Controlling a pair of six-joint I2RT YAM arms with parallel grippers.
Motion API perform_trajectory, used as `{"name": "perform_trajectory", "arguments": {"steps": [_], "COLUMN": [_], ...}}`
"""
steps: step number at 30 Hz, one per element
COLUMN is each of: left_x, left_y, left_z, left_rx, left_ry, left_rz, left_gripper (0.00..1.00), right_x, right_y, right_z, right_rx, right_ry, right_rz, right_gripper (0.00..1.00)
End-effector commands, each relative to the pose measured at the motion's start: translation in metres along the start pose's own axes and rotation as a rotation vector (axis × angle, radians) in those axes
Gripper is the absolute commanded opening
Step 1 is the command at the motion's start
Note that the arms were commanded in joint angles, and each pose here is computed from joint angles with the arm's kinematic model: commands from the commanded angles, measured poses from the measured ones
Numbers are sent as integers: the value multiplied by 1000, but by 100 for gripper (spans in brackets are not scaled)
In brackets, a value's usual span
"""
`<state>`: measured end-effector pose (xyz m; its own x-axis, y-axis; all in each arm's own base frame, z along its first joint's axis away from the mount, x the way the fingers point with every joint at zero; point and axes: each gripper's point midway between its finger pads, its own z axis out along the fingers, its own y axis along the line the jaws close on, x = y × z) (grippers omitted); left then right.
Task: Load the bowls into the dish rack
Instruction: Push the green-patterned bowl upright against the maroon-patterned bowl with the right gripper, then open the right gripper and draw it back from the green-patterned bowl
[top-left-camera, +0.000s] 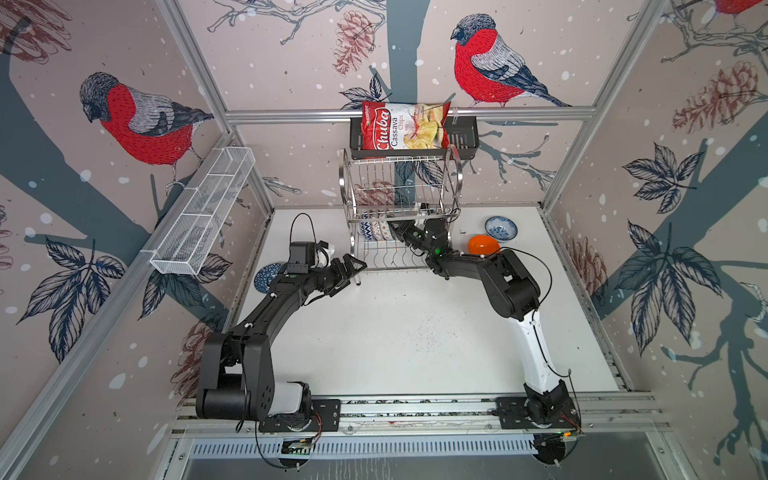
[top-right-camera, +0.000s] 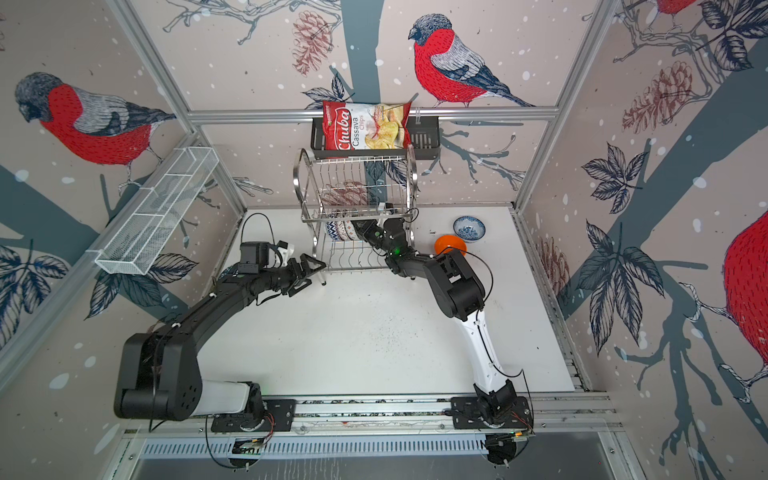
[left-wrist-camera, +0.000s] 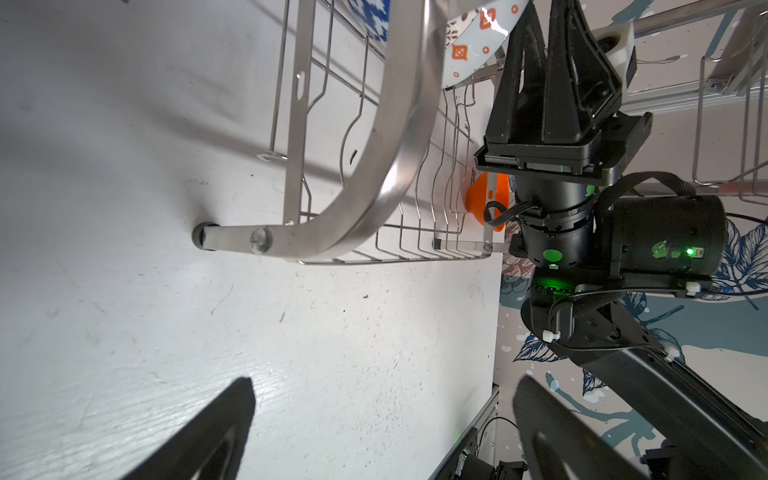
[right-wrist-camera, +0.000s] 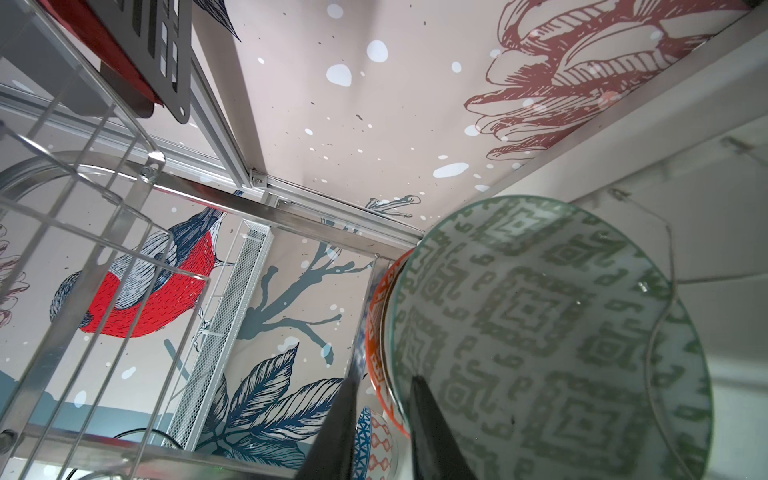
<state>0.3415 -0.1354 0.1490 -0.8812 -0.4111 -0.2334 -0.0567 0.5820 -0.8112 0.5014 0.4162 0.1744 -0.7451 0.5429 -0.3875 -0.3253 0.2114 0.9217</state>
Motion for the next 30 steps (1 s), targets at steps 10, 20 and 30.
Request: {"name": "perform_trajectory", "arguments": {"steps": [10,20,30], "left_x": [1,4,6], "left_y": [-5,-6,-4], "left_z": [-3,-5,-5], "left_rx": [13,15,8], "left_ry": [-5,-5,-2], "left_rz": [21,23,11], "left_gripper": [97,97,97], "right_x": [2,2,5], "right_y": [30,34,43], "right_z": [-13,-27,-43], "right_rx": [-53,-27,-7], "right_ry": [-37,-55,-98], "right_rz": [-11,-27,-24], "right_gripper": [38,44,55]}}
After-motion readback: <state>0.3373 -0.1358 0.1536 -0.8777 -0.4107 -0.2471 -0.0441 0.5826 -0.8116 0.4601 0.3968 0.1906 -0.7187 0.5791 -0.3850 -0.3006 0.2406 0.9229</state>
